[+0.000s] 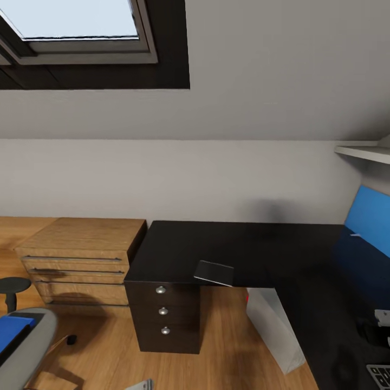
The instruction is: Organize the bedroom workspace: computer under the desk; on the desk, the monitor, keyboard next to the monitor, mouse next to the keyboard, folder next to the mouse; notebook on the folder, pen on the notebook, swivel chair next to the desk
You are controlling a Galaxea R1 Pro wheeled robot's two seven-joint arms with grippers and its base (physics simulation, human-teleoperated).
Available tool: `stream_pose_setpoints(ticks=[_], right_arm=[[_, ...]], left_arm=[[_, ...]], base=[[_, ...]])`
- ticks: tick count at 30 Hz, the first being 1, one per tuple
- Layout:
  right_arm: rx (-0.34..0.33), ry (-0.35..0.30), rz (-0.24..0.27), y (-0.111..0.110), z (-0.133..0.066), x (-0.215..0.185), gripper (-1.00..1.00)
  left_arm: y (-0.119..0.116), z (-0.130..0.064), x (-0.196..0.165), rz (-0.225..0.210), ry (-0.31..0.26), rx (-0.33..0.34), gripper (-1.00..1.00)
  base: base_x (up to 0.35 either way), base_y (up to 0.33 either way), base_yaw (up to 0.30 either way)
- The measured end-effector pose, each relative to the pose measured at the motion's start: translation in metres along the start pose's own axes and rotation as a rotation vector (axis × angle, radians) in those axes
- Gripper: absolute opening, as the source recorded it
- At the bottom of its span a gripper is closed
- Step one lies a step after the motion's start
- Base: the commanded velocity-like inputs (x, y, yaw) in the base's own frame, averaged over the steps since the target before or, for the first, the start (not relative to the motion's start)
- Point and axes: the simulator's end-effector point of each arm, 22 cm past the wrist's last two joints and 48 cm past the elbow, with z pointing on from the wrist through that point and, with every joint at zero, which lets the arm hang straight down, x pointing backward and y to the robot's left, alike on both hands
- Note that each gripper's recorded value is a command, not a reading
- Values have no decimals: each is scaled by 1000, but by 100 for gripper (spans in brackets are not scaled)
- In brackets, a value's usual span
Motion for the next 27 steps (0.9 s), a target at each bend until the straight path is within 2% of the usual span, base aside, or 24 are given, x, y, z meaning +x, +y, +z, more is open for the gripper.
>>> stream_pose_setpoints(ticks=[10, 14, 18, 27], right_arm=[[0, 3, -3, 6, 10, 8, -100], [9, 7, -24, 8, 15, 12, -100], [10, 40, -36, 13, 19, 23, -100], [14, 47, -42, 16, 26, 30, -100]], left_arm=[[2, 11, 7, 0, 0, -1, 100], [2, 15, 10, 0, 0, -1, 100], [3, 20, 13, 0, -1, 0, 100], [4, 28, 18, 1, 0, 1, 100]], base=[[0, 0, 0], [0, 0, 0], [0, 0, 0], [0, 0, 0]])
